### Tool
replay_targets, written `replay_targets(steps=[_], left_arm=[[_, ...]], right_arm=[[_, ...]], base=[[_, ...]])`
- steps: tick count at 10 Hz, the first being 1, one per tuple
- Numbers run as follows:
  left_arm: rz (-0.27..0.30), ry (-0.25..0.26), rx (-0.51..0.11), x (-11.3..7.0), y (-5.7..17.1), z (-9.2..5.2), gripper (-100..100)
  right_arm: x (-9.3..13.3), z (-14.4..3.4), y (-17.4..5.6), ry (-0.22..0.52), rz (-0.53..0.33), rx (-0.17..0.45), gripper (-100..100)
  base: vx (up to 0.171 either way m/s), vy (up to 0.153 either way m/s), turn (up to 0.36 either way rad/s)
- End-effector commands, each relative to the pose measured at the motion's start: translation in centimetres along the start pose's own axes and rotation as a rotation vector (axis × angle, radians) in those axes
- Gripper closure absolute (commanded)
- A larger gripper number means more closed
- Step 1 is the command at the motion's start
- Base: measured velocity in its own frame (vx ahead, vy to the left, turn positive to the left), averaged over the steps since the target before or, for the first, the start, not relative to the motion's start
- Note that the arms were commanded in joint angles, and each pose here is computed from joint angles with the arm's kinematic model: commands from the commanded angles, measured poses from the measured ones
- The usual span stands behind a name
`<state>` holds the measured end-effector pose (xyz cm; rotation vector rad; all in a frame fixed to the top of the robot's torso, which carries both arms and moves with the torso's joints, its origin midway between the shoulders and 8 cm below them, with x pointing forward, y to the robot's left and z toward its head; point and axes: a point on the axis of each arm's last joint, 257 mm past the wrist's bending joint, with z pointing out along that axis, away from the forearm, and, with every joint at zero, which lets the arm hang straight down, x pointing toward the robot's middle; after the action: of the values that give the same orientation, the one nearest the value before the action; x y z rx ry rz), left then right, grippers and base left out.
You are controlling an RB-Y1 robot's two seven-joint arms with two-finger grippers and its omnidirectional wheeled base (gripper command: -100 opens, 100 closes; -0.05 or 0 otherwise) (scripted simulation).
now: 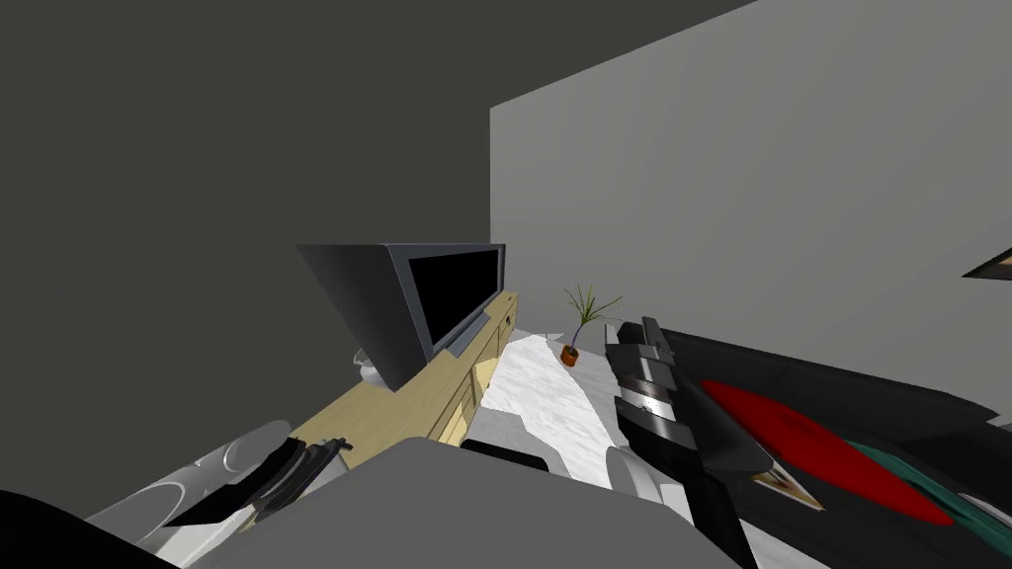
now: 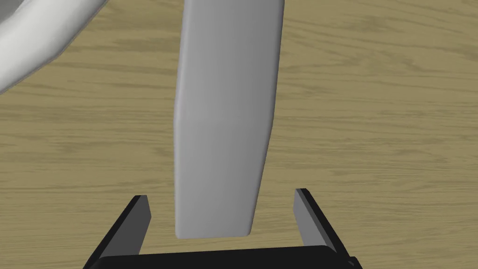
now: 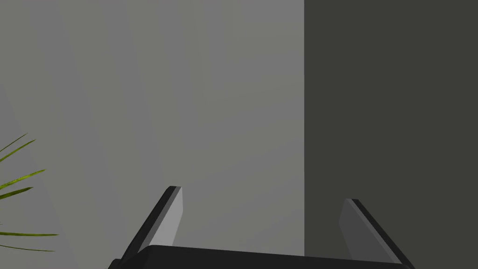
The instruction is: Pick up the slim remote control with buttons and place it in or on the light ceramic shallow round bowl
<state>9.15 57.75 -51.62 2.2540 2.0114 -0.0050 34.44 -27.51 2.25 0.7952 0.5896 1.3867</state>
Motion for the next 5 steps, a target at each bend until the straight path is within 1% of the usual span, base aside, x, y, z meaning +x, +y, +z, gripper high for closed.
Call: replay_targets(steps=[1,3,5], left_arm=[[0.022,0.022,0.024,0.9,-0.5,-0.2,-100],[0.058,0.061,0.068,2.3,-1.8,-0.4,-100],[0.081,0.078,0.101,2.8,-2.9,-0.2,-100]], right_arm=[[0.0,0.0,0.0,0.0,0.0,0.0,0],[0.0,0.0,0.0,0.0,0.0,0.0,0],[0.0,0.0,0.0,0.0,0.0,0.0,0]], base=[[0.016,0.028,-0.042],[0.013,0.021,-0.107],[0.013,0.021,-0.097]])
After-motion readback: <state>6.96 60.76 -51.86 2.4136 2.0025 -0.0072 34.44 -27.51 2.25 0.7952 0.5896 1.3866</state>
